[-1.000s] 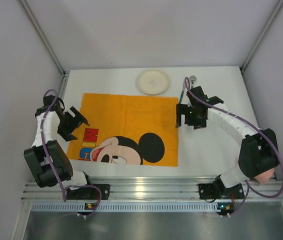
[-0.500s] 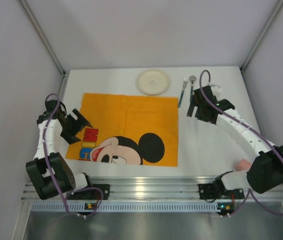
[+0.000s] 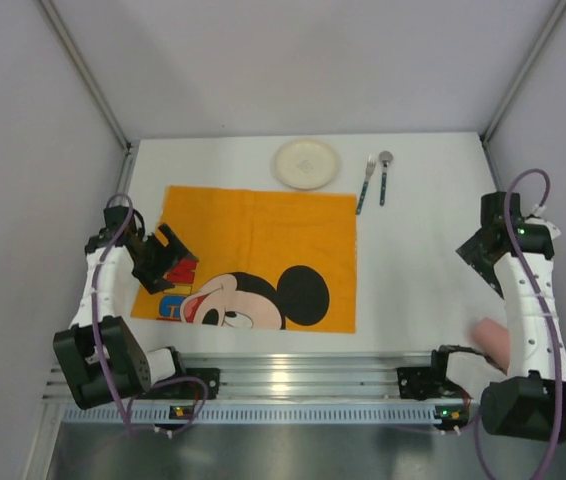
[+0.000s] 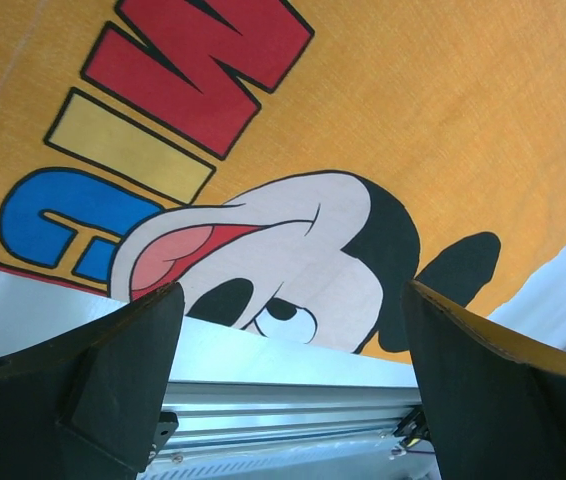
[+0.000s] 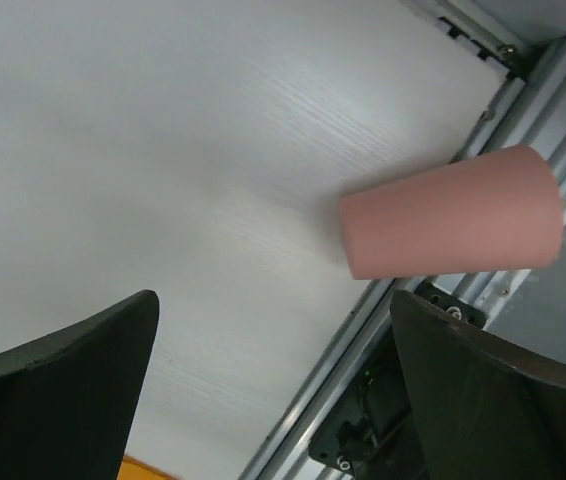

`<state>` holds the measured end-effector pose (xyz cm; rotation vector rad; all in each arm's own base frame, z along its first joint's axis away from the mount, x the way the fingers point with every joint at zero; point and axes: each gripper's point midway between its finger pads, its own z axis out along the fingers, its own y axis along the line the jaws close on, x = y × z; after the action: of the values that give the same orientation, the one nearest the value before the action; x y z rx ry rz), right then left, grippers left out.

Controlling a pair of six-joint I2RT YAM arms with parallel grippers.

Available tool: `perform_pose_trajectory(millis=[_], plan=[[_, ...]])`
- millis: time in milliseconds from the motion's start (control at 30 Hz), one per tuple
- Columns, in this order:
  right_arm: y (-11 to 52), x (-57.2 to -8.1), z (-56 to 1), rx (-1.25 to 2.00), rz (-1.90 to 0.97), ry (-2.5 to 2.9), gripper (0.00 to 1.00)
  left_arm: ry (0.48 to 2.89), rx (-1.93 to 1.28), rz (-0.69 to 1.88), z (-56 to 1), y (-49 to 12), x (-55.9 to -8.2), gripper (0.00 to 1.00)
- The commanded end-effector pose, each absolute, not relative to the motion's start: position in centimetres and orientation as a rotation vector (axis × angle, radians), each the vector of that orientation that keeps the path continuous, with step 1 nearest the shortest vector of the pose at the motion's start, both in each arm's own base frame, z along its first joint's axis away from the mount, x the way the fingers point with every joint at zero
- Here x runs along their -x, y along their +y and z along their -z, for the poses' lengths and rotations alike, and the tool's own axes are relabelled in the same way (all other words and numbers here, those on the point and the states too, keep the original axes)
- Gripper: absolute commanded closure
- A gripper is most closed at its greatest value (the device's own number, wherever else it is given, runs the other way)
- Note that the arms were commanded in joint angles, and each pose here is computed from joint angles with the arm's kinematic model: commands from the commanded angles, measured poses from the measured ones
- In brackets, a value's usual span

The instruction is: Set the dinner table for one person

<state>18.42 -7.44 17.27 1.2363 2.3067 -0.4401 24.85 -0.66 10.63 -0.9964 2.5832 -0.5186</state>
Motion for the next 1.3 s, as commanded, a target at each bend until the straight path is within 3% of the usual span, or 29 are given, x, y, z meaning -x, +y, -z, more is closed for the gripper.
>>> perform_pose_trajectory(millis=[0,200,400,800,1033,1267], plan=[[-10.2,-12.3,-20.1,-1.393,0.697,2.251,0.0,2.567,0.935,0.557,-11.3,-1.9,-26.1,0.06],[-9.9,-9.6,-20.6,-1.484,0.587,2.128,0.0,2.662,0.769,0.567,-11.2,-6.7,-27.0,0.06],[-13.9,-10.3,-24.3,-1.423,0.84,2.021,0.0,2.752,0.592,0.59,-10.9,-10.7,-26.7,0.06],[-11.2,-12.3,-11.9,-1.935,0.409,2.139,0.0,2.889,0.383,0.627,-8.4,-11.5,-28.1,0.06],[-15.0,-13.8,-12.4,-1.929,0.464,2.034,0.0,2.909,0.389,0.687,-7.0,-12.1,-27.1,0.06],[-17.2,-16.7,-12.6,-1.912,0.347,1.832,0.0,2.898,0.377,0.706,-7.1,-12.3,-27.7,0.06]])
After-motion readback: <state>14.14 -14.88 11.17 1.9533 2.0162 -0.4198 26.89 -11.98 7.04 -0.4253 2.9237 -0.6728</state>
